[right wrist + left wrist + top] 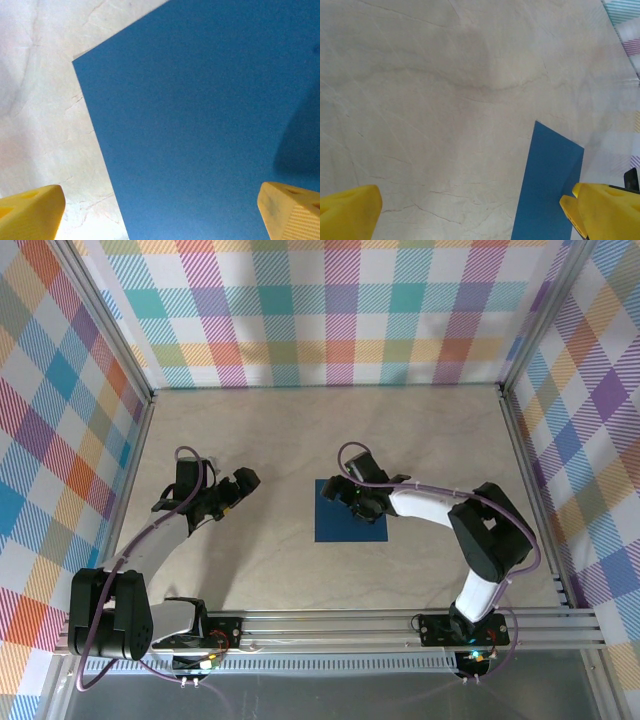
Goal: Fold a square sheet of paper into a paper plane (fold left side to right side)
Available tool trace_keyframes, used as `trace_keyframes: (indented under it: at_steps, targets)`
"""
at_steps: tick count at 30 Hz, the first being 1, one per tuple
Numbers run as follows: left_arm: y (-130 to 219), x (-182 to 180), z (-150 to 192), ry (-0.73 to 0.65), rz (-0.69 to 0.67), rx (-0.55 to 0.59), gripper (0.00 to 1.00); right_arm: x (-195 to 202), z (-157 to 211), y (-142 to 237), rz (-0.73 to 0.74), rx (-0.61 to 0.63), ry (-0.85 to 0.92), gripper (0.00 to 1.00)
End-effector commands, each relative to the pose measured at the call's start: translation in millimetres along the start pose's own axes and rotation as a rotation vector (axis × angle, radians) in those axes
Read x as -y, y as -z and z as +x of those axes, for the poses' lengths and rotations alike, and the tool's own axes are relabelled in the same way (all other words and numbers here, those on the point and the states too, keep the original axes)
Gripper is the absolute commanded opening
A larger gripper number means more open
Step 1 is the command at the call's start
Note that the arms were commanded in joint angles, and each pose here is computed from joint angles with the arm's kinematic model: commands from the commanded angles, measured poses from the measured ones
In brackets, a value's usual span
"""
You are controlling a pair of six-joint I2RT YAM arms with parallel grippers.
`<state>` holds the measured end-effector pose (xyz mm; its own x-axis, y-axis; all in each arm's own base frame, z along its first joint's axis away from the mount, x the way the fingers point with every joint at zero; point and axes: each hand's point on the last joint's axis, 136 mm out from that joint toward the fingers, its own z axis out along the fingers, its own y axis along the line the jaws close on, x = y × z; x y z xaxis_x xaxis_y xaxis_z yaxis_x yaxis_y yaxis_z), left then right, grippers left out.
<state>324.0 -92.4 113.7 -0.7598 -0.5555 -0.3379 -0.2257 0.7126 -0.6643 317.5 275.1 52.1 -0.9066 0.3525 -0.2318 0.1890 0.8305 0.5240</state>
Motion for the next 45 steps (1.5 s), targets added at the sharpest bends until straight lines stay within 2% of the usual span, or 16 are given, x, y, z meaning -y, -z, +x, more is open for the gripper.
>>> trace_keyframes:
  at_steps: [1,6,12,23,27,32,45]
  targets:
    - [0,21,2,-0.032,0.062,-0.031,0.98,-18,-22,30,-0.024,0.071,0.121,0.99]
    - [-9,47,16,-0.070,0.117,-0.082,0.94,2,-48,56,0.013,0.131,0.232,0.99]
    - [-32,84,47,-0.128,0.174,-0.165,0.89,41,-70,72,0.076,0.142,0.324,0.99]
    - [-89,131,105,-0.209,0.199,-0.319,0.77,55,-78,29,0.120,0.005,0.447,1.00]
    - [-103,135,118,-0.221,0.182,-0.345,0.74,50,-87,14,0.137,-0.019,0.469,0.96]
    - [-119,140,138,-0.228,0.179,-0.392,0.73,51,-89,-4,0.150,-0.048,0.464,0.96]
    - [-139,105,166,-0.190,0.083,-0.449,0.71,62,-63,-24,0.184,-0.138,0.462,0.93]
